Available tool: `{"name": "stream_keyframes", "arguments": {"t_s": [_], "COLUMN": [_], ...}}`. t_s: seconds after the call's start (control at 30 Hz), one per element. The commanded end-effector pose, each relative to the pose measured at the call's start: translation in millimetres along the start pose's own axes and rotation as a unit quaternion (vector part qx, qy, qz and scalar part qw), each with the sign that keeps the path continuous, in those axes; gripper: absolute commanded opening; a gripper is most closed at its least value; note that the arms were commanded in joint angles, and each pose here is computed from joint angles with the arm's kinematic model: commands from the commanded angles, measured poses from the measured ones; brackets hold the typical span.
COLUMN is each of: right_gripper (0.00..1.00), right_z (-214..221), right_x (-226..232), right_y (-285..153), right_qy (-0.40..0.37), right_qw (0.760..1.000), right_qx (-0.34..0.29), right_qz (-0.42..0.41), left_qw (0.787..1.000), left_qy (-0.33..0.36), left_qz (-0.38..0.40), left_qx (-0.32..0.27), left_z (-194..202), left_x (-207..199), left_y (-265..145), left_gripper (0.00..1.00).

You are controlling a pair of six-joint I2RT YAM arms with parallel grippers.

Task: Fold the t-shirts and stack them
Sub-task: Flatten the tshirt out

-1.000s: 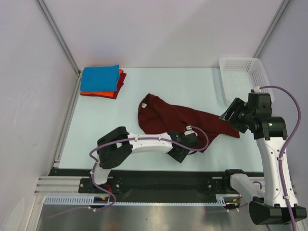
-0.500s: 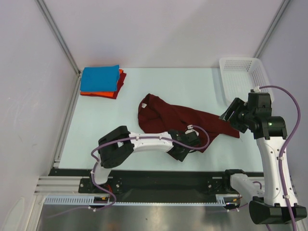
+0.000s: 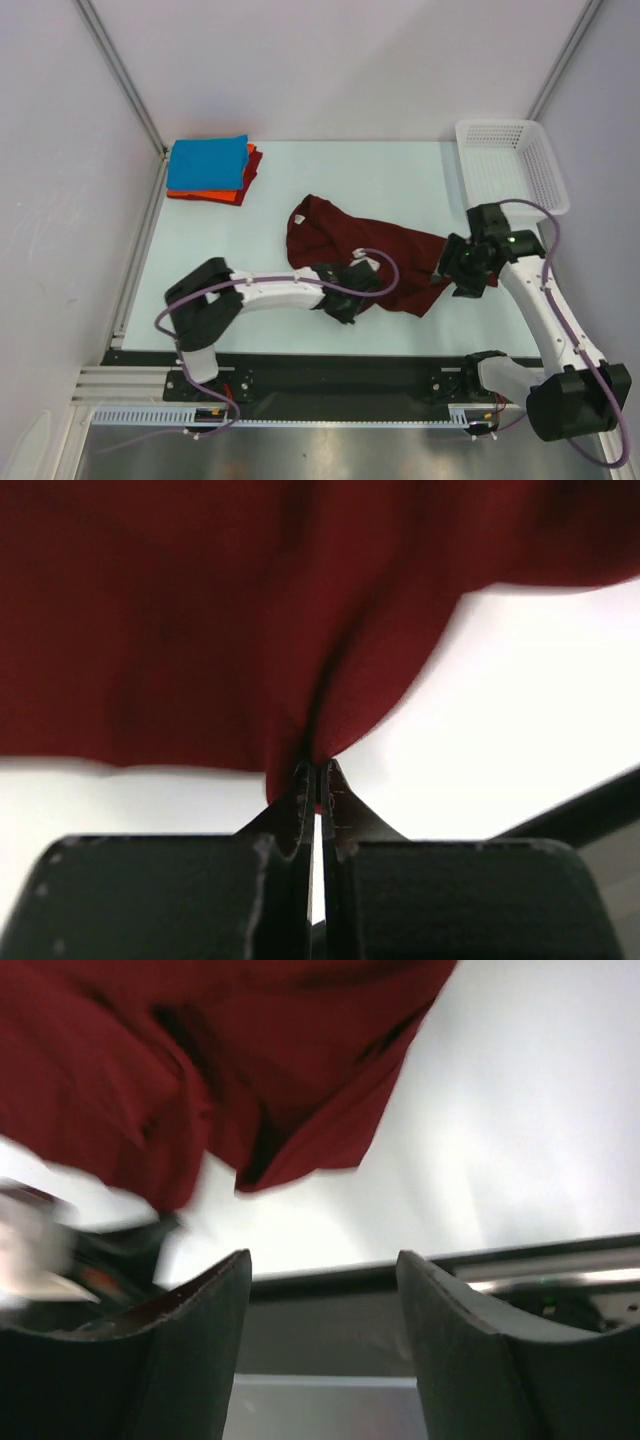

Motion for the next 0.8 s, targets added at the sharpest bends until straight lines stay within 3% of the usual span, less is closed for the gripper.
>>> {"name": "stream_keyframes", "arguments": {"t_s": [0.0,0.3,0.47,0.6,0.77], "right_gripper": [0.67,0.72,0.68,0.68,0.68], "right_z": [19.6,40.2,30.1,32.0,16.4], "right_x": [21.6,30.4,25.8,27.6,13.7], "right_y": [7.6,55.7,69.3,80.5,93.4], "right_qy": [-0.042,-0.019,0.002,-0.007,-0.009], "right_qw": [0.999,0.998,0.998,0.996,0.995], "right_qx": [0.016,0.062,0.061,0.088,0.075], "right_qz": [-0.013,0.007,0.022,0.028,0.064], "left_qw": [0.994,0.945,0.915,0.899,0.851], "left_qy": [-0.064,-0.231,-0.290,-0.292,-0.332], "left_qz": [-0.081,-0.168,-0.208,-0.228,-0.300], "left_qx": [-0.020,-0.157,-0.187,-0.235,-0.274], "left_z": [7.8,24.6,49.1,48.4,52.2], "left_x": [60.4,150.1,177.3,186.9,210.8], "left_y": [-46.1,-184.8,-216.2,-244.4,-298.8], "left_gripper": [0.00,0.01,0.00,0.00,0.00]}}
Point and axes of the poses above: each gripper's point midway between its finger pads, its own y axis out along the fingers, its own x axis along the line the jaws close on, z = x × y, the point moved 7 cm from there along -y, back along the fingers, and after that the axes turned 5 degrees about y, right-handed, at the moved point
